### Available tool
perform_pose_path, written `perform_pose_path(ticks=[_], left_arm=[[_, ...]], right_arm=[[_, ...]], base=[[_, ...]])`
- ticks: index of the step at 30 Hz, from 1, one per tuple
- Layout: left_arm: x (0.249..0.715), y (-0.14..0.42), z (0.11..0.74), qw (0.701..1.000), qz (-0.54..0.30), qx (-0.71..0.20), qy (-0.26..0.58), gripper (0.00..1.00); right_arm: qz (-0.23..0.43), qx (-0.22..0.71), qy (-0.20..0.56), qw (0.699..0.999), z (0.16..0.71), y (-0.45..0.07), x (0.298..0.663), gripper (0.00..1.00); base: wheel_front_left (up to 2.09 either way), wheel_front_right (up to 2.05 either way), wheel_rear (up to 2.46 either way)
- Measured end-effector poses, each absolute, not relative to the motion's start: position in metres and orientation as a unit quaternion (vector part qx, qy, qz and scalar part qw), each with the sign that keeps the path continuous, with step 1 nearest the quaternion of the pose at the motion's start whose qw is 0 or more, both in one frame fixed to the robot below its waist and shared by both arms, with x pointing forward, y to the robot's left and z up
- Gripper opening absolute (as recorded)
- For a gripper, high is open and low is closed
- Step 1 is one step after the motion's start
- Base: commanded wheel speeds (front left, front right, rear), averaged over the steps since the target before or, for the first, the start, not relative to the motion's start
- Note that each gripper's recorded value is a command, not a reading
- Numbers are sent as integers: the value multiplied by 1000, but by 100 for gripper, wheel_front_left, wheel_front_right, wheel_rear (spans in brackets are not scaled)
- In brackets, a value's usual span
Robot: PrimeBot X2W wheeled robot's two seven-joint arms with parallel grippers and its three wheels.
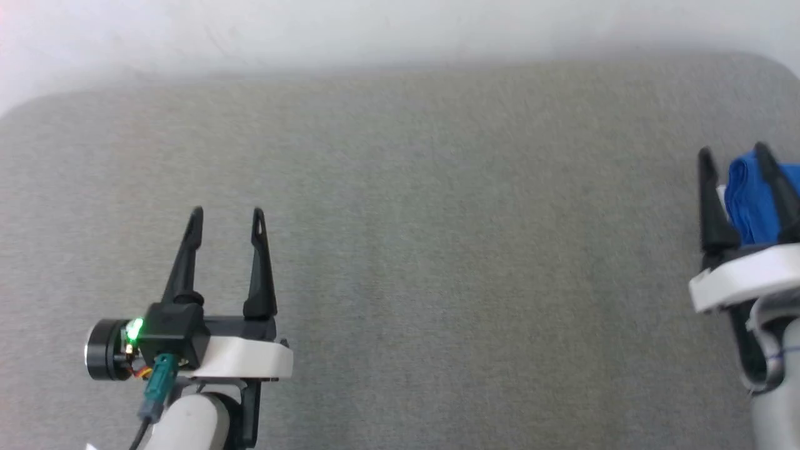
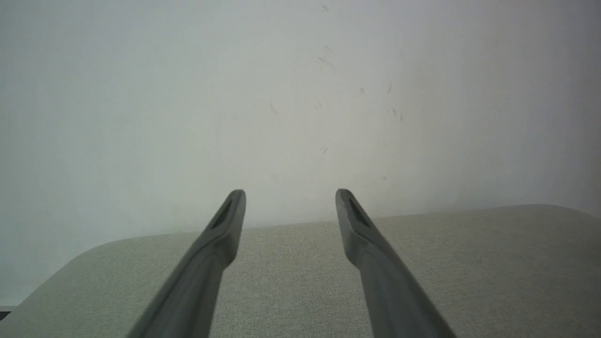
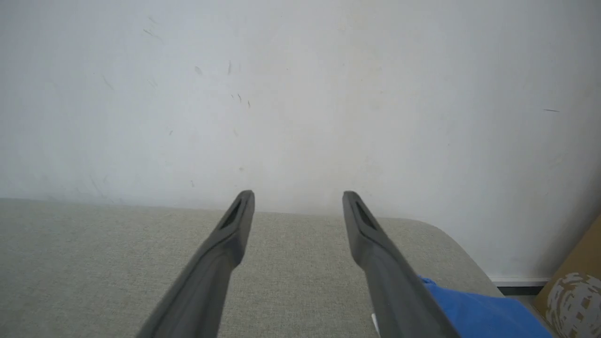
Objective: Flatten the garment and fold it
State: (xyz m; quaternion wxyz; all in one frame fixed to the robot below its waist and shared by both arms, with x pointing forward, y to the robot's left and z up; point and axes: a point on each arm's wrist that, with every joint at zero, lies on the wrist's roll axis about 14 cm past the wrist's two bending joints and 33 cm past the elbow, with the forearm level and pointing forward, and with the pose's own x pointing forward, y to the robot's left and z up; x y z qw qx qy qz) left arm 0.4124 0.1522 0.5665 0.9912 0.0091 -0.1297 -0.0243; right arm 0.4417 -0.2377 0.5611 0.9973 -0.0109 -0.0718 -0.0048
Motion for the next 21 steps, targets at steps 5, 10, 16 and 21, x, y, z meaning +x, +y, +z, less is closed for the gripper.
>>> perform_pose_path(ticks=[5, 10, 16, 21], left_arm=[[401, 167, 561, 993, 2, 17, -117, 100], [387, 170, 554, 994, 7, 17, -105, 100], [376, 162, 540, 996, -1, 14, -86, 100], [375, 160, 535, 997, 5, 6, -80, 100]], right_arm=[[9, -15, -89, 996, 567, -212, 424, 100], [13, -14, -92, 996, 560, -199, 407, 100], [-1, 2, -70, 998, 539, -207, 393, 100], [-8, 14, -64, 998, 528, -211, 391, 100]], base=[[0, 0, 0], [0, 0, 0], [0, 0, 0], [0, 0, 0]])
